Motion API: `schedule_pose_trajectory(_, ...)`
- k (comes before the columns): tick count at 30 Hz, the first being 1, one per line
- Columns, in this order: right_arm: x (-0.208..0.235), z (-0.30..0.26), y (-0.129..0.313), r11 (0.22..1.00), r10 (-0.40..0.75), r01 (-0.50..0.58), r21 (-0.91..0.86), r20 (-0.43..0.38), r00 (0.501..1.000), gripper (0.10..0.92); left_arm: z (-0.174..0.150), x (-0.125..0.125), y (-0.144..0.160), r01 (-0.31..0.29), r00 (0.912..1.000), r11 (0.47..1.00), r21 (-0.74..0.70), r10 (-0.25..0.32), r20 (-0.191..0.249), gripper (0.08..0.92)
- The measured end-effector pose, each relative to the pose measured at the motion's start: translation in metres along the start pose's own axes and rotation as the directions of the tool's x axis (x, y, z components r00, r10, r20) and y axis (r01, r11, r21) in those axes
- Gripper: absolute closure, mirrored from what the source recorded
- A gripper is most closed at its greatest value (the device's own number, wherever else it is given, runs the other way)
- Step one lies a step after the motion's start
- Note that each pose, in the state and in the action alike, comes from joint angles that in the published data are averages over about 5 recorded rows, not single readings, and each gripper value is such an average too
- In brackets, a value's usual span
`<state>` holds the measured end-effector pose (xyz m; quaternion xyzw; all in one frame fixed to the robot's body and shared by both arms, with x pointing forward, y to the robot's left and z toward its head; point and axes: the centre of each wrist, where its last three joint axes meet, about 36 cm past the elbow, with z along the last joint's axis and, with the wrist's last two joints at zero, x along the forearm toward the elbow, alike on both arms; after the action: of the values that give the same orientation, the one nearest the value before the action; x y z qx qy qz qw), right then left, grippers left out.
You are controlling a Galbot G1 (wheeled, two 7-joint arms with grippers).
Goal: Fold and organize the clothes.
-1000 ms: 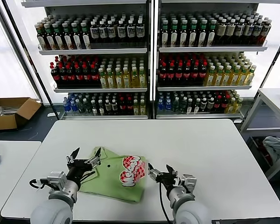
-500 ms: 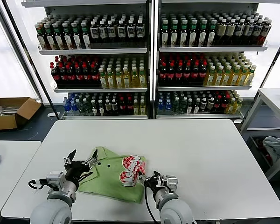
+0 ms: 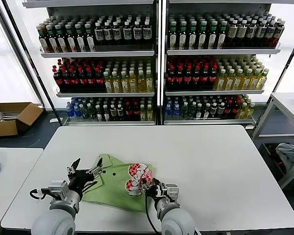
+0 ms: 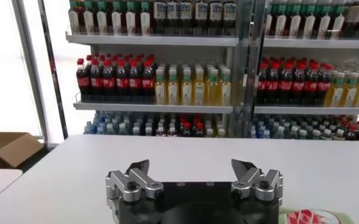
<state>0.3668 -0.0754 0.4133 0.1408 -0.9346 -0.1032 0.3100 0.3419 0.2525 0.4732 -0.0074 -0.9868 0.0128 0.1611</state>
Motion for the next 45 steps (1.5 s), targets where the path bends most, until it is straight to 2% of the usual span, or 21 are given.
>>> schedule_pose_trajectory(12,-0.002,0.0,0.001,1.0,0.005,-0.005,0.029,0.007,1.0,0.853,-0.001,0.001,-0.002,-0.001,1.0,1.0,0.016,0.001,0.002,0.177)
schedule_pose_trajectory(16,0.0,-0.002,-0.005,0.999,0.016,-0.017,0.042,0.019,1.0,0.915,-0.003,0.003,-0.003,0.001,1.0,1.0,0.022,-0.001,0.009,0.177)
schedule_pose_trajectory(25,0.0,-0.019,-0.044,0.982,0.088,-0.104,0.158,0.105,0.991,0.915,-0.004,0.011,-0.008,-0.008,0.9998,0.999,0.051,0.007,0.021,0.177)
schedule_pose_trajectory(32,-0.004,-0.039,-0.092,0.932,0.18,-0.226,0.283,0.178,0.967,0.915,-0.004,0.015,-0.015,-0.021,0.9995,0.997,0.07,0.019,0.025,0.177)
schedule_pose_trajectory(37,-0.009,-0.049,-0.12,0.897,0.232,-0.29,0.334,0.203,0.951,0.915,-0.003,0.017,-0.018,-0.024,0.9995,0.997,0.077,0.023,0.022,0.177)
schedule_pose_trajectory(40,-0.013,-0.049,-0.131,0.88,0.253,-0.311,0.358,0.2,0.946,0.884,-0.002,0.017,-0.019,-0.025,0.9995,0.997,0.079,0.024,0.019,0.177)
schedule_pose_trajectory(45,-0.015,-0.048,-0.143,0.851,0.293,-0.359,0.382,0.222,0.93,0.749,-0.001,0.019,-0.02,-0.027,0.9995,0.996,0.083,0.026,0.016,0.177)
